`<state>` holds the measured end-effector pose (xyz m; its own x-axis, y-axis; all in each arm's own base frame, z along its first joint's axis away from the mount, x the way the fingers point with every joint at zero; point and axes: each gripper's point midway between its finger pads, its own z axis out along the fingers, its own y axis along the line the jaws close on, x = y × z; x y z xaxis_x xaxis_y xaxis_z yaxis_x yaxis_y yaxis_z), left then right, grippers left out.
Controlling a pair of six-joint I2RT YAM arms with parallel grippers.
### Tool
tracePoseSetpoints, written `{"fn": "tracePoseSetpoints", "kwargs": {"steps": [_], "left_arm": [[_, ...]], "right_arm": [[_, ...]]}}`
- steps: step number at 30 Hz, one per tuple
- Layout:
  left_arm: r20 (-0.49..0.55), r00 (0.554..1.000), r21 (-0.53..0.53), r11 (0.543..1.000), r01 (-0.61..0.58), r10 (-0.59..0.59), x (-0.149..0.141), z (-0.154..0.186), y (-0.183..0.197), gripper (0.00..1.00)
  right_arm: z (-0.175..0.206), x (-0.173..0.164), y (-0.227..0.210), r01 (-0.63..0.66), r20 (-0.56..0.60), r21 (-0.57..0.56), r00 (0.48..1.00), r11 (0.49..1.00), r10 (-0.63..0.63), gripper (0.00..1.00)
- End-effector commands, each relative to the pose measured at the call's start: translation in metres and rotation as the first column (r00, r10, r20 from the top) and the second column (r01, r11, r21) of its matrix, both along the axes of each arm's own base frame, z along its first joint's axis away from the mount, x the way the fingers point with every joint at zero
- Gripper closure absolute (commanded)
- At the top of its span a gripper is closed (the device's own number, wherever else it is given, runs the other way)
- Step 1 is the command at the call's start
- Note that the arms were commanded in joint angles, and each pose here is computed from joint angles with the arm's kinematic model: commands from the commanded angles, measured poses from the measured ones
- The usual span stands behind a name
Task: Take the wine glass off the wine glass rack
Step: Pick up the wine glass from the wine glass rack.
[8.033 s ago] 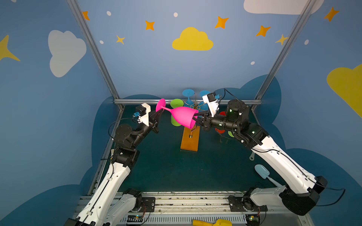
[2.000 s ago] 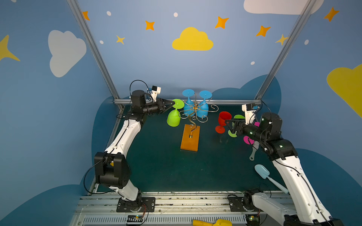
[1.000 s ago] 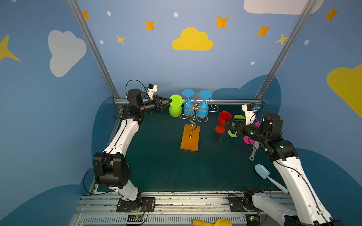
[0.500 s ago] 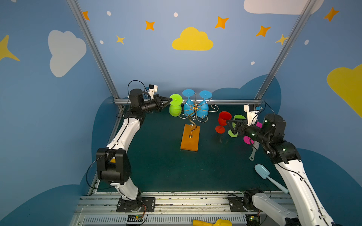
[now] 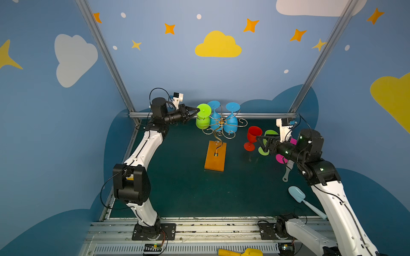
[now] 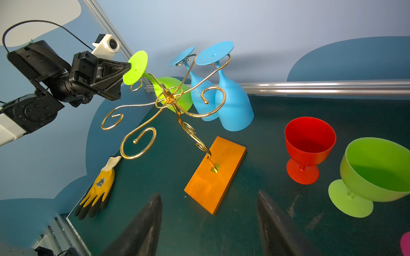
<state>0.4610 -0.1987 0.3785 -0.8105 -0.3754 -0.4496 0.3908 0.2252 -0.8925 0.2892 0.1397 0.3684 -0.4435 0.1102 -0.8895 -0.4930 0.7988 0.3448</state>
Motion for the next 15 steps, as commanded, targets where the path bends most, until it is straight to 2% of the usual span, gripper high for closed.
{"fn": "tracePoseSetpoints", "kwargs": {"steps": [1, 15], "left_arm": [[0.034, 0.999, 0.001, 0.999, 0.043, -0.043, -0.009, 0.007, -0.004, 0.97], [0.034, 0.997, 0.034, 0.997, 0.073, -0.074, -0.038, 0.005, -0.001, 0.97]], "right_arm": [[0.014, -0.004, -0.001, 0.005, 0.039, 0.005, 0.999, 1.000, -0.005, 0.33], [0.013, -0.006, -0.001, 0.002, 0.035, 0.009, 0.999, 1.000, -0.002, 0.33]]}}
